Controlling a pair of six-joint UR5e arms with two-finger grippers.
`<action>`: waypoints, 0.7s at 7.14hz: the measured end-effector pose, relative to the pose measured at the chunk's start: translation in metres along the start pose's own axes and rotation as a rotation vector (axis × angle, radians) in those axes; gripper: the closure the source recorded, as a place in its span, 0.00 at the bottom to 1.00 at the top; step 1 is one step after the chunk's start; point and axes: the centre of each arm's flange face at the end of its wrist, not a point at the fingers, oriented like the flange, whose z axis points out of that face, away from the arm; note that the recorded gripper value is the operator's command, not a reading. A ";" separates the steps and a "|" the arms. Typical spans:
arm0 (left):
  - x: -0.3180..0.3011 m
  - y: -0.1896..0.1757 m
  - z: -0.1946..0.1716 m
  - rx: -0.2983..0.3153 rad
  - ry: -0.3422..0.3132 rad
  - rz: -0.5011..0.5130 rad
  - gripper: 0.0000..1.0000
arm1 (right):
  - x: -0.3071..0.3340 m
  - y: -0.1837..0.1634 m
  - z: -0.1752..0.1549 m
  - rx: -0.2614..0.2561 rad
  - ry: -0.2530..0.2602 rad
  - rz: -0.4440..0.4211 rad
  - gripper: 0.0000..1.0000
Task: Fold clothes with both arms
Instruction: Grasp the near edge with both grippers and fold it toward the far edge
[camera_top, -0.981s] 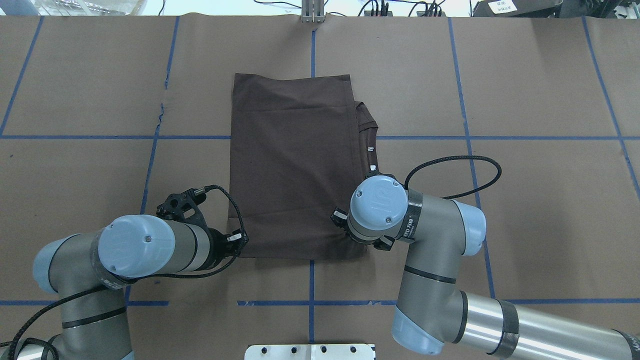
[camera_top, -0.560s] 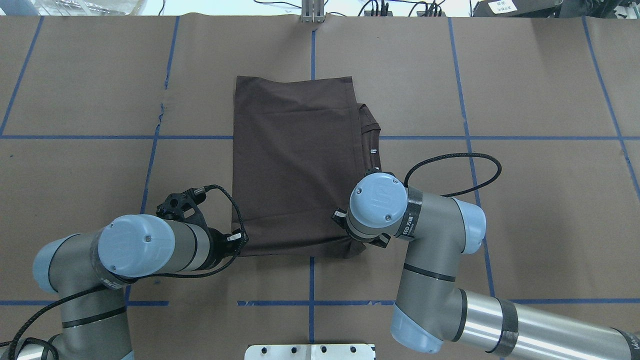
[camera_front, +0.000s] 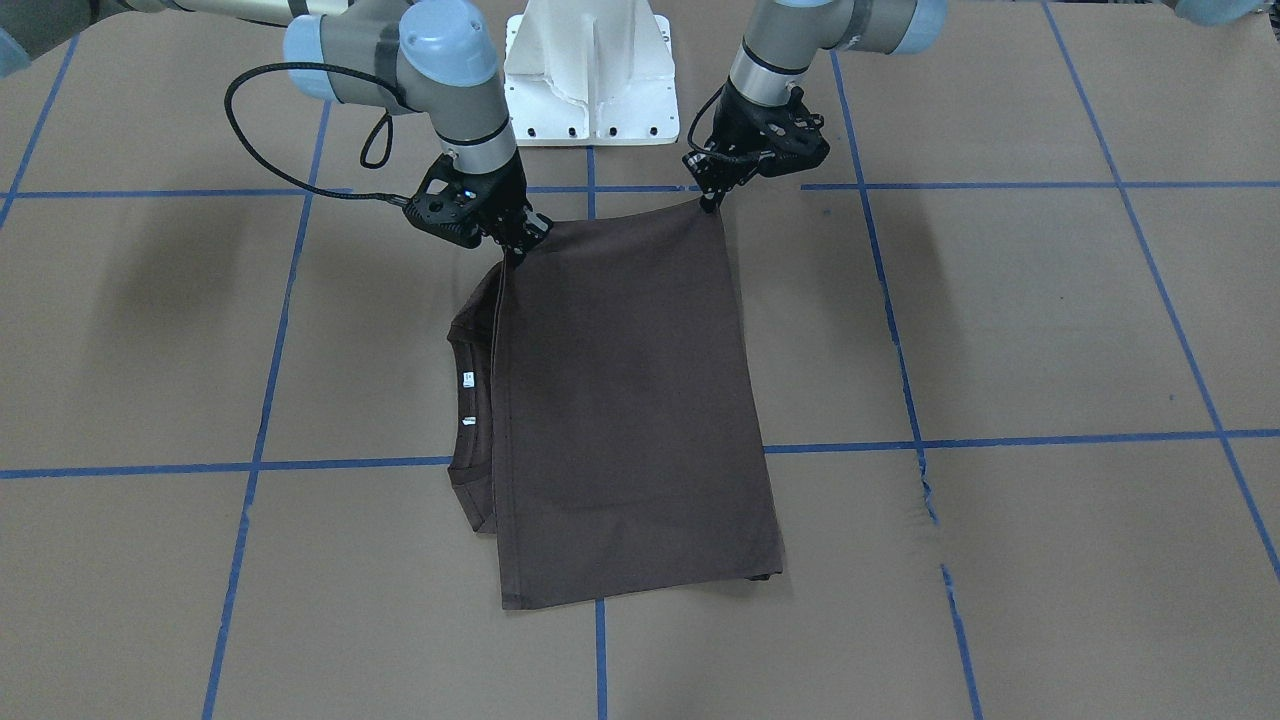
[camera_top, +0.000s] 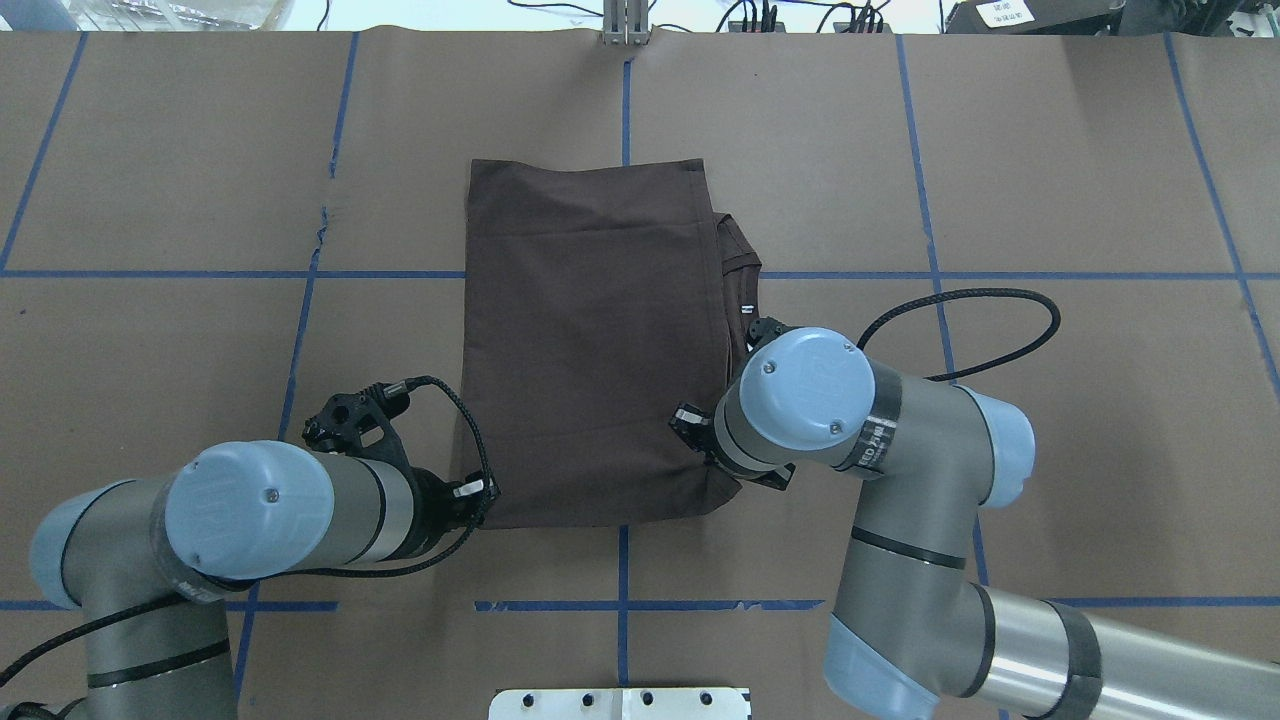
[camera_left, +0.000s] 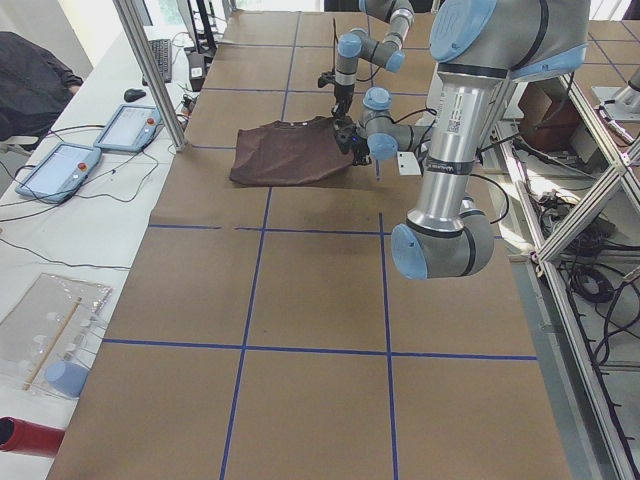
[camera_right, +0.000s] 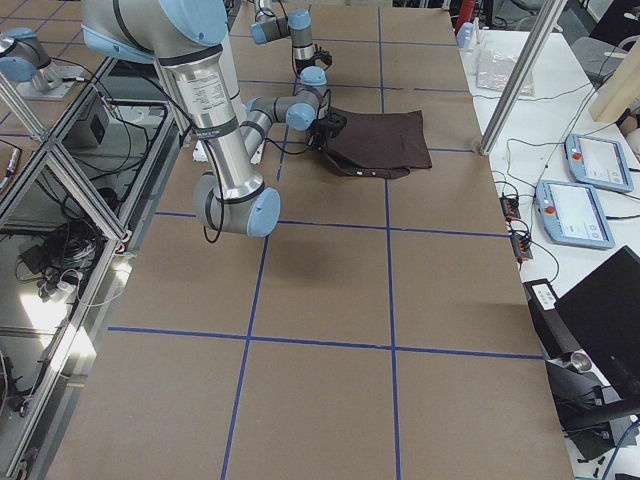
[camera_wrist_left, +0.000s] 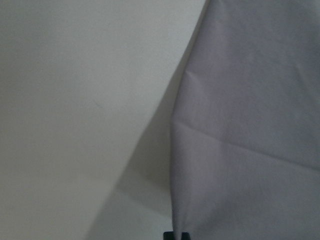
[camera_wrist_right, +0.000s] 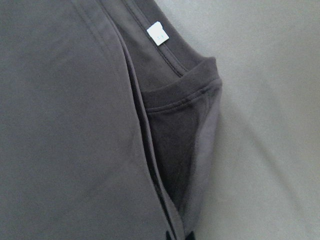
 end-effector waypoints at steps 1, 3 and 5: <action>0.001 0.025 -0.011 -0.036 0.001 0.020 1.00 | 0.018 0.011 -0.018 -0.036 -0.017 -0.016 1.00; 0.000 0.063 -0.033 -0.098 0.007 0.049 1.00 | 0.040 0.036 -0.040 -0.121 -0.030 -0.049 1.00; 0.006 0.066 -0.052 -0.110 0.022 0.052 1.00 | 0.036 0.036 -0.045 -0.121 -0.042 -0.053 1.00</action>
